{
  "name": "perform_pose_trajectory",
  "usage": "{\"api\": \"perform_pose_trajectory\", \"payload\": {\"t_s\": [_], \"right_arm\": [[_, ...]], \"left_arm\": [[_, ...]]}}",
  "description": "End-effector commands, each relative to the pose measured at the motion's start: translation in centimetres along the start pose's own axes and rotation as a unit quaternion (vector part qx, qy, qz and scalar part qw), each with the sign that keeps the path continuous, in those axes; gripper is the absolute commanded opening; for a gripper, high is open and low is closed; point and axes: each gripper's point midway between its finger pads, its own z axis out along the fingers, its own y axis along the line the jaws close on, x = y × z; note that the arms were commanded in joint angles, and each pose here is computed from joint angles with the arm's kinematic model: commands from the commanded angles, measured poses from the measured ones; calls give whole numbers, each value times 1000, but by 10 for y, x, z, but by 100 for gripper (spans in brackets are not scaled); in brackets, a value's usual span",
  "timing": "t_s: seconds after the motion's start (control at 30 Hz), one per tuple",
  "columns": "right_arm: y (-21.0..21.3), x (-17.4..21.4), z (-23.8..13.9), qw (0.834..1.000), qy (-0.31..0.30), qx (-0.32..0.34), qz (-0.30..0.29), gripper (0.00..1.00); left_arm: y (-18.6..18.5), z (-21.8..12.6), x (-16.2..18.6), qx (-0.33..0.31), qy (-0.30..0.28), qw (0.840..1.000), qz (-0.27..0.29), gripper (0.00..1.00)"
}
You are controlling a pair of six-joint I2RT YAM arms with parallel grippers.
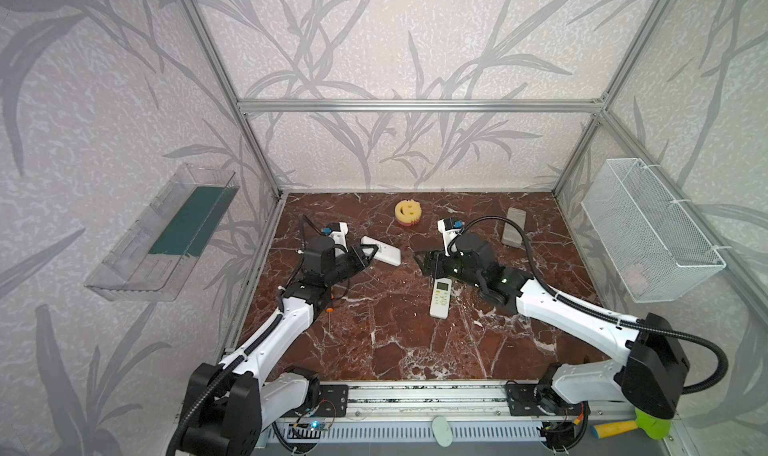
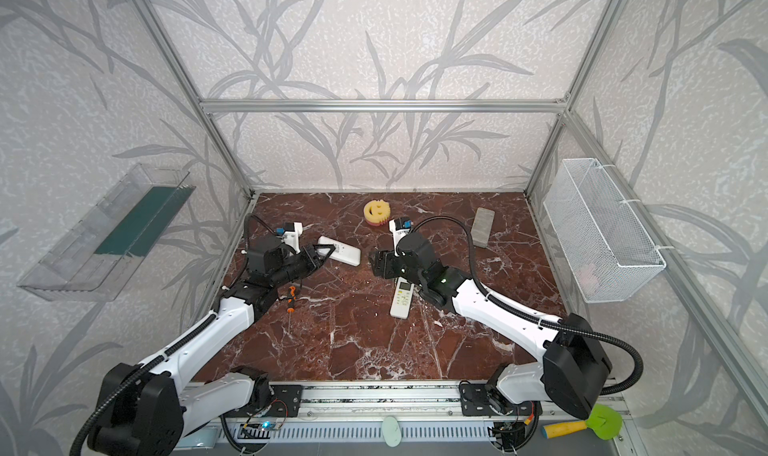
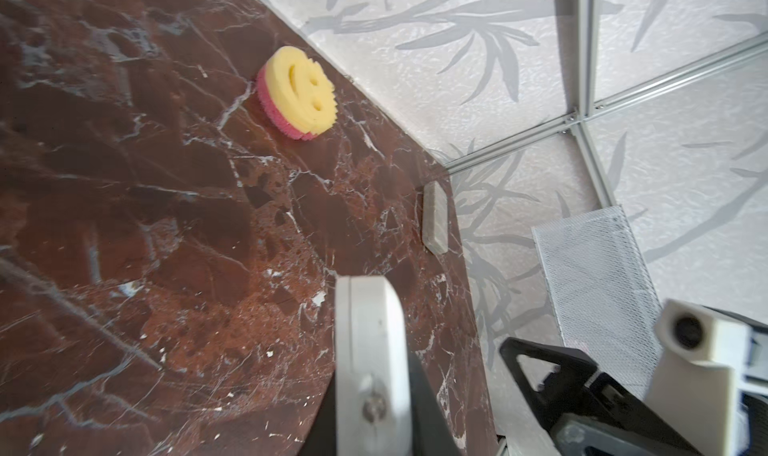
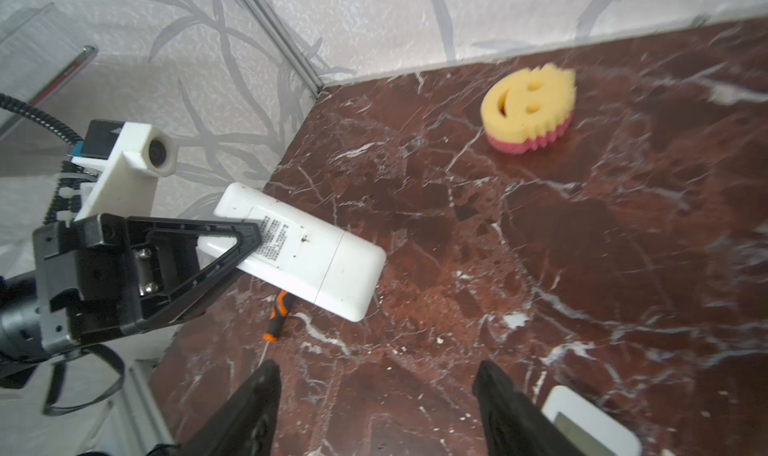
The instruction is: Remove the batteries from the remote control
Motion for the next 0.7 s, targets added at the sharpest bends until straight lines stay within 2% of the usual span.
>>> {"api": "perform_pose_trajectory", "payload": {"t_s": [0.0,0.23,0.47,0.67], "right_arm": [[30,-4,8,993,22,-89,77,74],[17,-12,28,976,11,-137,169,70],[16,-10,33,975,15,-141,173,64],[14,-3,35,972,26,-145,182,52]], "left_arm": [[-48,-7,-13,106,-15,994,37,0],[-65,-6,-5,140,34,989,26,0],[-71,-4,-1,159,55,986,18,0],[-68,-3,-3,154,48,987,14,0]]}}
